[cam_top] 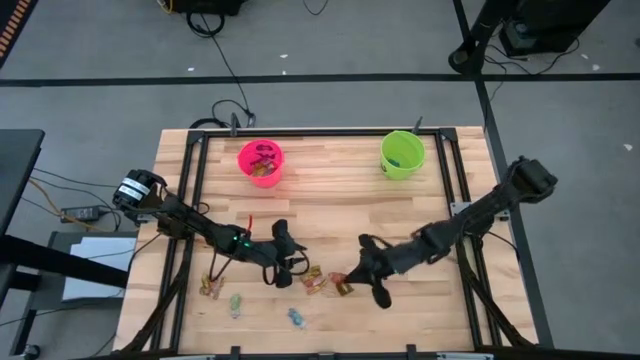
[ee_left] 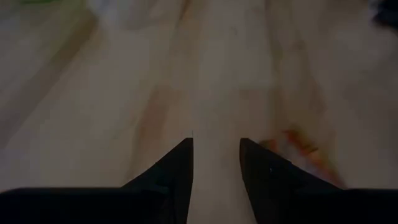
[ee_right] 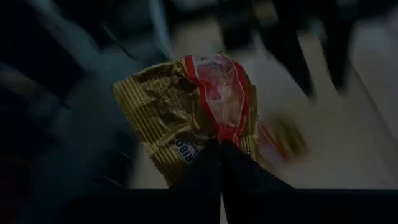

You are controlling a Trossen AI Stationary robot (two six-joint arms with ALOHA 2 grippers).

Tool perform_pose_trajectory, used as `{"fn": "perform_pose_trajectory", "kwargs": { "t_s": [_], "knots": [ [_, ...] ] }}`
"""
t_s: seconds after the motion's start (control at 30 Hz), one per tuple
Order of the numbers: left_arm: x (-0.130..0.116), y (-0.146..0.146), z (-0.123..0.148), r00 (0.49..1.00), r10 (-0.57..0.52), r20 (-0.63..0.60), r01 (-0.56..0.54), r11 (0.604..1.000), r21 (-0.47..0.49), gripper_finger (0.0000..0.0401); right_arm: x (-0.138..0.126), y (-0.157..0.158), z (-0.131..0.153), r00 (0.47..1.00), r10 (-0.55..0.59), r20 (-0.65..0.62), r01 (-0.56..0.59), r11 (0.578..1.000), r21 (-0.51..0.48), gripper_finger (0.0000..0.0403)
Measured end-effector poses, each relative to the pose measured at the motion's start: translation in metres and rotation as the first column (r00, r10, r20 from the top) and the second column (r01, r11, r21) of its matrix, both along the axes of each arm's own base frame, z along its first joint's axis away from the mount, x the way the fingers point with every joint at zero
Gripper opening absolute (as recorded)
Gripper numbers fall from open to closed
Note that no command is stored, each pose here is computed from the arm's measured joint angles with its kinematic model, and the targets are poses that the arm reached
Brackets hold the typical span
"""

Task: Sort candy by brand, put in halloween buckets
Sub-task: Put the gold red candy into the pink bucket

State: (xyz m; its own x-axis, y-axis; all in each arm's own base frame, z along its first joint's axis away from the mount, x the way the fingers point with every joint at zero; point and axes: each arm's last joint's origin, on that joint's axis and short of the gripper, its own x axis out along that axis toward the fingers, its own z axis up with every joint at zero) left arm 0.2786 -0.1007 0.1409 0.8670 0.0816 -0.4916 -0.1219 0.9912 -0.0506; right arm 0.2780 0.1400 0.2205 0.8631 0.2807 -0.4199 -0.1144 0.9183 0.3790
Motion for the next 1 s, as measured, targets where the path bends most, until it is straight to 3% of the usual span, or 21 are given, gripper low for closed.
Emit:
{"fn": "perform_pose_trajectory", "kwargs": {
  "t_s": [0.2, 0.43, 0.57, 0.7, 1.0],
  "knots": [
    [-0.01, 0.009, -0.002, 0.984, 0.165, -0.062, -0.149, 0.968, 0.204, 0.0137, 0.001, -0.02, 0.052, 0.943, 0.104, 0.317, -0.149, 0.981, 0.121, 0.0004],
    [-0.04, 0.018, 0.042, 0.936, 0.349, 0.041, -0.342, 0.878, 0.336, 0.0137, 0.007, -0.049, 0.063, 0.91, 0.139, 0.39, -0.194, 0.975, 0.106, 0.0003],
    [-0.068, 0.024, 0.074, 0.901, 0.415, 0.127, -0.433, 0.84, 0.327, 0.0137, 0.016, -0.07, 0.061, 0.905, 0.138, 0.401, -0.191, 0.977, 0.095, 0.0003],
    [-0.094, 0.029, 0.099, 0.876, 0.436, 0.204, -0.479, 0.834, 0.274, 0.0137, 0.025, -0.1, 0.057, 0.905, 0.124, 0.407, -0.175, 0.98, 0.091, 0.0004],
    [-0.123, 0.04, 0.115, 0.872, 0.436, 0.223, -0.484, 0.839, 0.25, 0.0137, 0.059, -0.161, 0.044, 0.926, 0.102, 0.363, -0.139, 0.987, 0.078, 0.0004]
  ]
}}
